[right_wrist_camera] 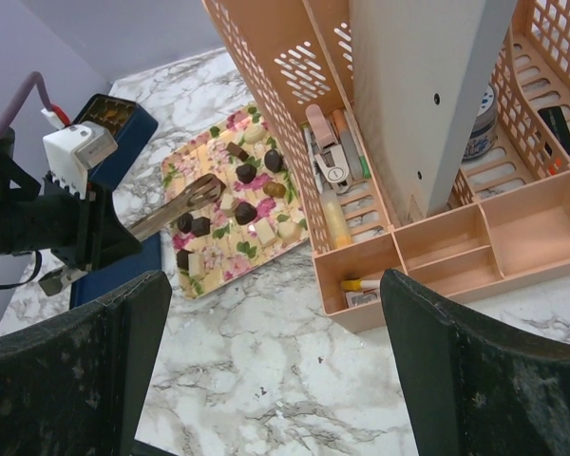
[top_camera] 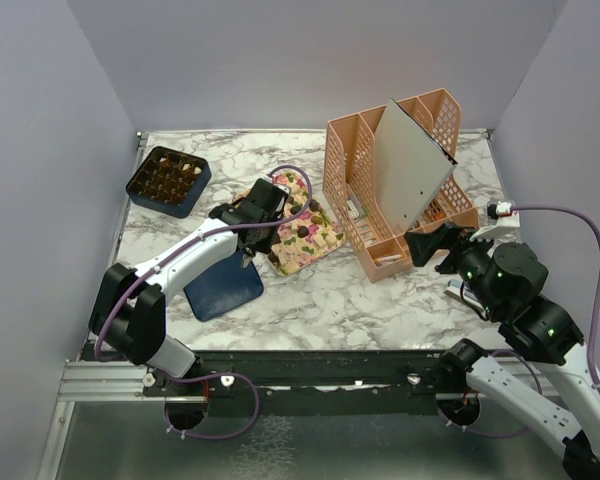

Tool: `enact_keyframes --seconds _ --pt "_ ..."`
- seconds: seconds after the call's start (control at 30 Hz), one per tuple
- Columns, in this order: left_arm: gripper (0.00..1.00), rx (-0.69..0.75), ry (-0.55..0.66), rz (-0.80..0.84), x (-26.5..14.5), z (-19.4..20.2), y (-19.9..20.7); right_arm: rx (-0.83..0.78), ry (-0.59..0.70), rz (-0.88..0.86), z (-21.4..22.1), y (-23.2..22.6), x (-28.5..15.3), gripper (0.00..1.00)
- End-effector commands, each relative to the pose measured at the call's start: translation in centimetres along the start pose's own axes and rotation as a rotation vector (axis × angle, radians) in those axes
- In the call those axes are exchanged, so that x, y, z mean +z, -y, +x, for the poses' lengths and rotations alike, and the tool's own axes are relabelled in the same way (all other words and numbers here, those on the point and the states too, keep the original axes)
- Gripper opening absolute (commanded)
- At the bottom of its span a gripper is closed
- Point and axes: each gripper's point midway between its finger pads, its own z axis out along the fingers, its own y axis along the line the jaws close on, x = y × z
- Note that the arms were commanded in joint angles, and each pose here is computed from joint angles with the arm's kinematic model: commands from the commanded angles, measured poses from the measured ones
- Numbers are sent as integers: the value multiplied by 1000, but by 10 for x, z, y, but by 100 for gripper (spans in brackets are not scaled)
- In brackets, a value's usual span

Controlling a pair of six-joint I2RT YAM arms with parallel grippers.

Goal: Pack the chocolate
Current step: Pick up the fake chocolate from the plate, then place the fake chocolate in the packing box.

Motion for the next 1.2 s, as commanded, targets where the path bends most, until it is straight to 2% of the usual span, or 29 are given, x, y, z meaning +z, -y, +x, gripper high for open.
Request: enact_keyframes --seconds 0.0,0.2,0.53,0.73,1.17 --pt "31 -24 74 -48 -15 -20 -8 -4 17 -9 -1 0 0 97" --pt "27 -53 100 -112 -19 -30 -18 6 18 -18 1 -1 -1 97" --pt "27 -114 123 -208 -25 -53 -44 -5 3 -31 4 -3 1 97" --pt "27 -225 125 -227 -23 -62 -76 -35 -1 -24 6 -2 5 97" --pt "29 -447 133 -336 -31 -55 -179 -67 -15 -9 5 -1 9 97"
